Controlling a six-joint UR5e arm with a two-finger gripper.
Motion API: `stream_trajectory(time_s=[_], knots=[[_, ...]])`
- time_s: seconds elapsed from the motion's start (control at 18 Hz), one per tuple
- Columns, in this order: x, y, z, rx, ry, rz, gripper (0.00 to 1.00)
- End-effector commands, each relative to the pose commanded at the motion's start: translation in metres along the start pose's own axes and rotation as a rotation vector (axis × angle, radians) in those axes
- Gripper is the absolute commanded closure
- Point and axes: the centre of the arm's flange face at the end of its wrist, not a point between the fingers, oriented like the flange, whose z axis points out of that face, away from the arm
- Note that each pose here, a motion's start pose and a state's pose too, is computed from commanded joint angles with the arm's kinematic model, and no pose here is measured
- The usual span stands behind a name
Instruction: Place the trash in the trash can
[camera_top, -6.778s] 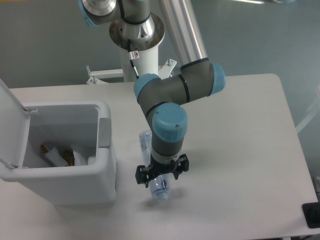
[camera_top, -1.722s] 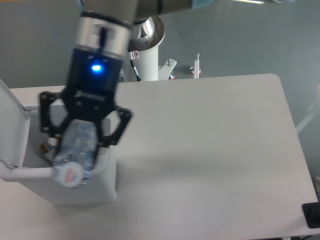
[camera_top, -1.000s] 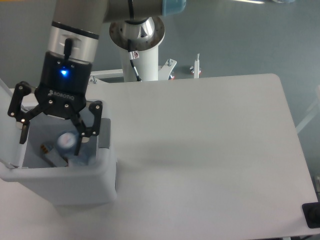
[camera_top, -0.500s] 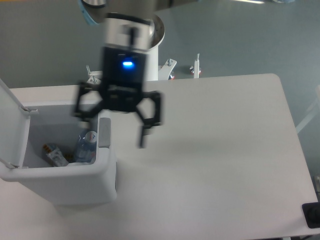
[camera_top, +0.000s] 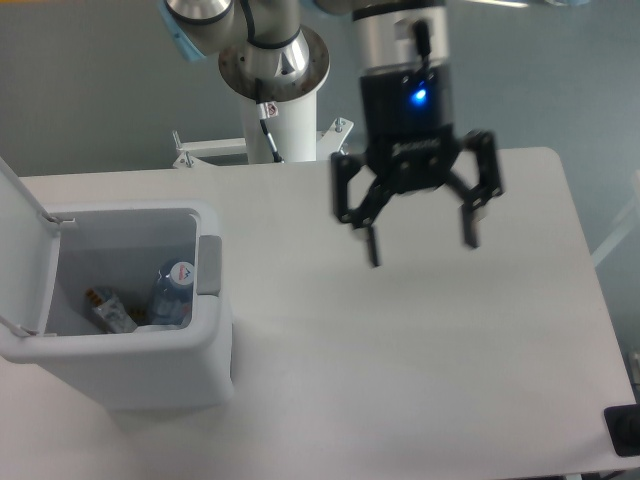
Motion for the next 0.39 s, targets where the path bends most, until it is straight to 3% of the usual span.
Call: stream_trajectory(time_s=[0.22,0.39], knots=[[-0.002,0.019,-0.002,-0.17,-0.027,0.216,0.0],[0.0,0.027,-0.007,-0.201,-0.002,0.232,0.0]])
